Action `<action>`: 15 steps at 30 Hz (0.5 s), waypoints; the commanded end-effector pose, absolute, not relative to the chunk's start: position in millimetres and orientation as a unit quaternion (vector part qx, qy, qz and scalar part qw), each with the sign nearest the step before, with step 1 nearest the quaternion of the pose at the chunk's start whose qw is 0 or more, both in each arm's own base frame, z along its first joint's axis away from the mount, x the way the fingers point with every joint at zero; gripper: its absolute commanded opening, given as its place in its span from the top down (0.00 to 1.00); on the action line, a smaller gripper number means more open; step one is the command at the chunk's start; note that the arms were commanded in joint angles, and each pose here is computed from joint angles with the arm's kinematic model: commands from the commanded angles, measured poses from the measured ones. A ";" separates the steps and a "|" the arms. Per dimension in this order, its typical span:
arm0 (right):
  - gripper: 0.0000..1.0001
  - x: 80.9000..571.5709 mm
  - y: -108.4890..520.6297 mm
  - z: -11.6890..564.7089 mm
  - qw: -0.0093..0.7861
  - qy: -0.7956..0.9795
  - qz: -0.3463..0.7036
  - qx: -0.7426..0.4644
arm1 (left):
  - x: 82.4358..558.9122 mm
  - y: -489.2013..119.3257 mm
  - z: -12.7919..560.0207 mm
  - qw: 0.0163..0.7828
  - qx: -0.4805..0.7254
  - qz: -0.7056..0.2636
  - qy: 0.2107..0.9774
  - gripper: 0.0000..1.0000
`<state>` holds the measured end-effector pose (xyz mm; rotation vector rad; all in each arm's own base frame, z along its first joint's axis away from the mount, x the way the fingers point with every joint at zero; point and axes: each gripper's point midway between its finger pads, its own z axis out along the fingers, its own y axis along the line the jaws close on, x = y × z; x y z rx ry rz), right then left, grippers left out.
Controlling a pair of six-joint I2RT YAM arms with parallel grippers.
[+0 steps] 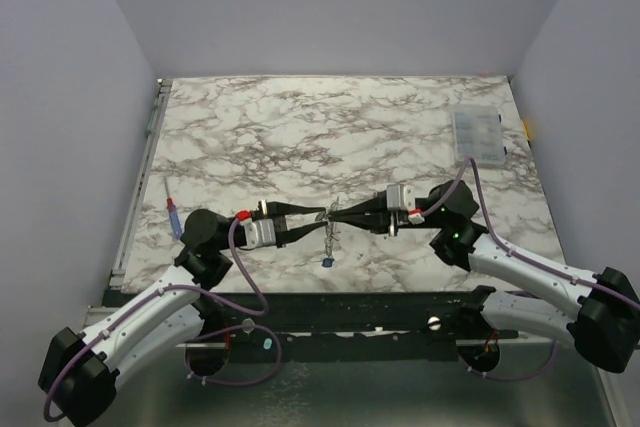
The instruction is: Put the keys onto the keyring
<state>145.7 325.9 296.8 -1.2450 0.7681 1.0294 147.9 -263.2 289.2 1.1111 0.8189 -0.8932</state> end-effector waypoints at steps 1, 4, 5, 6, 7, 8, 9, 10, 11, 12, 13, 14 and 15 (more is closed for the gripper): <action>0.99 143.6 329.0 297.5 0.618 0.328 0.442 -0.562 | 129.9 -266.7 291.3 0.659 0.522 -0.425 0.337 0.66; 0.99 145.0 330.0 297.8 0.618 0.329 0.439 -0.564 | 129.3 -268.3 287.0 0.650 0.526 -0.430 0.340 0.65; 0.99 145.2 330.7 297.3 0.616 0.329 0.440 -0.565 | 129.2 -268.8 286.3 0.648 0.528 -0.431 0.340 0.64; 0.99 145.0 331.4 296.7 0.614 0.329 0.440 -0.567 | 129.6 -269.3 285.5 0.647 0.528 -0.432 0.342 0.65; 0.99 145.1 331.8 295.9 0.612 0.329 0.441 -0.568 | 130.4 -269.5 285.7 0.647 0.527 -0.431 0.342 0.67; 0.99 144.7 332.3 295.8 0.611 0.328 0.442 -0.569 | 131.9 -269.5 285.2 0.648 0.526 -0.430 0.345 0.69; 0.99 144.2 332.2 296.5 0.611 0.326 0.443 -0.570 | 132.7 -269.7 284.9 0.648 0.525 -0.429 0.347 0.70; 0.99 143.9 332.2 297.5 0.612 0.324 0.443 -0.570 | 134.0 -269.9 284.3 0.649 0.524 -0.428 0.350 0.71; 0.99 143.6 332.3 298.6 0.613 0.322 0.443 -0.570 | 135.4 -269.9 283.6 0.649 0.523 -0.426 0.352 0.71; 0.99 143.0 331.8 299.1 0.614 0.321 0.443 -0.569 | 137.0 -269.8 283.2 0.651 0.521 -0.423 0.355 0.71; 0.99 142.8 331.6 299.3 0.614 0.320 0.443 -0.569 | 139.0 -269.4 283.7 0.653 0.519 -0.420 0.357 0.71; 0.99 142.2 331.3 300.1 0.614 0.319 0.444 -0.570 | 140.5 -268.9 283.9 0.656 0.518 -0.416 0.359 0.71; 0.99 141.7 331.0 301.1 0.615 0.318 0.444 -0.569 | 142.3 -268.1 284.0 0.659 0.515 -0.412 0.361 0.69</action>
